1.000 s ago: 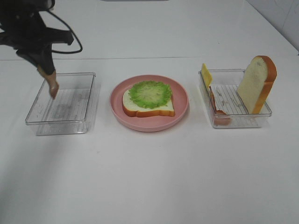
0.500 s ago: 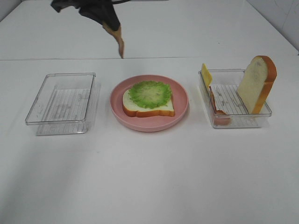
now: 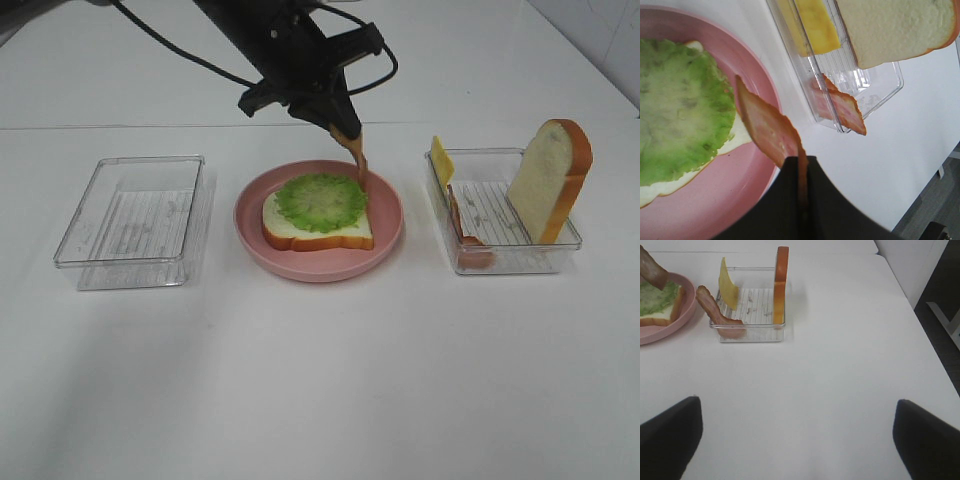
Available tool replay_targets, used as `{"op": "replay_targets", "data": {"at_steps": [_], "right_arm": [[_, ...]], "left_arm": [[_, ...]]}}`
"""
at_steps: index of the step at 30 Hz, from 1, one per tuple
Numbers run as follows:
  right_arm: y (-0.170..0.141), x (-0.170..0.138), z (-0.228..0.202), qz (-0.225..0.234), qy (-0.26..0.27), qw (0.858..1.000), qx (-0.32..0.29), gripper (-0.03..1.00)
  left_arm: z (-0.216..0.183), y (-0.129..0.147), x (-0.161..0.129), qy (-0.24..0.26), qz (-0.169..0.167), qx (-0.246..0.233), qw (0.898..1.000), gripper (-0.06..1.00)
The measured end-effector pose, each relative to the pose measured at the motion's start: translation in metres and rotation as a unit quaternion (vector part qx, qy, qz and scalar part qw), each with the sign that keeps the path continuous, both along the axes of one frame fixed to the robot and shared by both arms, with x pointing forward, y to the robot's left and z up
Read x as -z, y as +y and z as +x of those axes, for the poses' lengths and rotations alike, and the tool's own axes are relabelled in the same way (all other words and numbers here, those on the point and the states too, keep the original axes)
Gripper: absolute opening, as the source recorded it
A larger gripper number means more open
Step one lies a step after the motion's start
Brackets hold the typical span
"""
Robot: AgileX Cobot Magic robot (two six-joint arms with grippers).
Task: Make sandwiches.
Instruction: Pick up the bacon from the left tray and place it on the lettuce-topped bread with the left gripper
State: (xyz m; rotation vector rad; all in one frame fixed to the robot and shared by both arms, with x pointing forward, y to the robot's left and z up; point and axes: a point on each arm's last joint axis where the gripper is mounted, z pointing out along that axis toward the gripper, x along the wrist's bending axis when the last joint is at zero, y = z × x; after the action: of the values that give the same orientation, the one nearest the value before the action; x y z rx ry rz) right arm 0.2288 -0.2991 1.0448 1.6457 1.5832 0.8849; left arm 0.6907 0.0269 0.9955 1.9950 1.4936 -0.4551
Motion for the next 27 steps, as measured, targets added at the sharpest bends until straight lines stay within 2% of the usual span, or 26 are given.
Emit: {"op": "replay_targets", "data": {"at_steps": [6, 12, 18, 25, 27], "right_arm": [[0.000, 0.000, 0.000, 0.000, 0.000, 1.000, 0.000, 0.96], [0.000, 0.000, 0.000, 0.000, 0.000, 1.000, 0.000, 0.96], [0.000, 0.000, 0.000, 0.000, 0.000, 1.000, 0.000, 0.96], [0.000, 0.000, 0.000, 0.000, 0.000, 1.000, 0.000, 0.96], [0.000, 0.000, 0.000, 0.000, 0.000, 1.000, 0.000, 0.96]], "left_arm": [[0.006, -0.013, 0.028, 0.017, -0.021, -0.005, 1.000, 0.00], [0.009, -0.014, 0.049, 0.030, -0.015, -0.005, 0.999, 0.00], [0.011, -0.010, 0.060, 0.027, 0.015, 0.001, 1.000, 0.00], [0.015, 0.003, 0.065, 0.001, 0.069, 0.015, 0.997, 0.00], [0.016, 0.004, 0.065, -0.003, 0.073, 0.019, 0.997, 0.00]]}}
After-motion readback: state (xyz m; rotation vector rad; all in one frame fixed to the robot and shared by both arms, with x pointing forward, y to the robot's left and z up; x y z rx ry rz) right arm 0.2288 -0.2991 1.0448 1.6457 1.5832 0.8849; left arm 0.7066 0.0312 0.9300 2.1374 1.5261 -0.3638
